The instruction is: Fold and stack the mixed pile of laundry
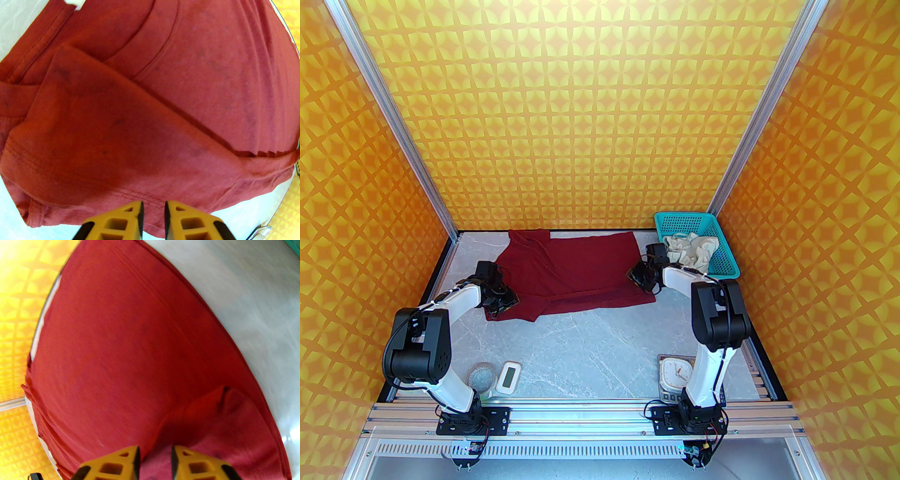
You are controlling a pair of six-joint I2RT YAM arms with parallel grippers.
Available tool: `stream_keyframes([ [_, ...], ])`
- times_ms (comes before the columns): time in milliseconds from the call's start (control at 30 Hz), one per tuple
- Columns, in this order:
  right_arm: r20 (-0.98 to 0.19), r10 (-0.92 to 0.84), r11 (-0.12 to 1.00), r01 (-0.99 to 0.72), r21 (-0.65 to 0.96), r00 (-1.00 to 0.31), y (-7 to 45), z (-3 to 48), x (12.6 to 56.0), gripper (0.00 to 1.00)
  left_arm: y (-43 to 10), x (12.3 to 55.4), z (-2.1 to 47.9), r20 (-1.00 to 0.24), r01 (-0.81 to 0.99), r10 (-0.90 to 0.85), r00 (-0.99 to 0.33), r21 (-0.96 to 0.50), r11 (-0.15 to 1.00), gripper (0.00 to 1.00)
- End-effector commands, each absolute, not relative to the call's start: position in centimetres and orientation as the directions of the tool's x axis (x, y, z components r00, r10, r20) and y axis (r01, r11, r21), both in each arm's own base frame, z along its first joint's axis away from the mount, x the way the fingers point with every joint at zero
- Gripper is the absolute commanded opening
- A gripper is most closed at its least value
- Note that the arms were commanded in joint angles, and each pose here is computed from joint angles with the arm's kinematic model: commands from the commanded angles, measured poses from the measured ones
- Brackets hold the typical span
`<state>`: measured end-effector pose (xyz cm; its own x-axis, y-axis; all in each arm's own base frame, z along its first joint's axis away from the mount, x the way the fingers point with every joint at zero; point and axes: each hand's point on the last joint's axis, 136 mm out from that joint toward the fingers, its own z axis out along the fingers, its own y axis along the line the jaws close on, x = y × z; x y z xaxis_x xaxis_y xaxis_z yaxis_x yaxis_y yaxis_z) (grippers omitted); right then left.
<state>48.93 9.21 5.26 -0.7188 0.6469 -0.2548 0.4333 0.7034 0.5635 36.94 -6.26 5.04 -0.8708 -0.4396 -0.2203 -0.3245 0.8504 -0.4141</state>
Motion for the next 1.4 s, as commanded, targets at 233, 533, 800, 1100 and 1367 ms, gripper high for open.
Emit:
stream_keyframes([
  [233,-0.257,0.67,0.686,0.449,0.573,-0.696,9.2,4.2,51.9,0.33,-6.2,35.4,7.6,-0.243,-0.314,-0.447,-0.861,-0.437,0.843,0.44],
  [533,-0.338,0.552,0.754,0.284,0.592,-0.762,12.1,9.4,48.8,0.41,-8.1,33.0,7.1,-0.184,-0.344,-0.475,-0.86,-0.479,0.808,0.53],
  [800,-0.316,0.456,0.78,0.203,0.592,-0.832,16.0,8.9,43.3,0.41,-11.1,32.9,5.6,-0.099,-0.417,-0.541,-0.835,-0.529,0.74,0.57],
  [1100,-0.315,0.438,0.793,0.198,0.576,-0.842,15.6,8.4,41.3,0.42,-12.6,30.6,4.3,-0.055,-0.535,-0.634,-0.772,-0.483,0.693,0.57],
  [1367,-0.301,0.429,0.785,0.187,0.591,-0.852,16.1,8.1,41.3,0.41,-14.2,32.9,3.5,-0.076,-0.511,-0.629,-0.774,-0.511,0.691,0.48],
])
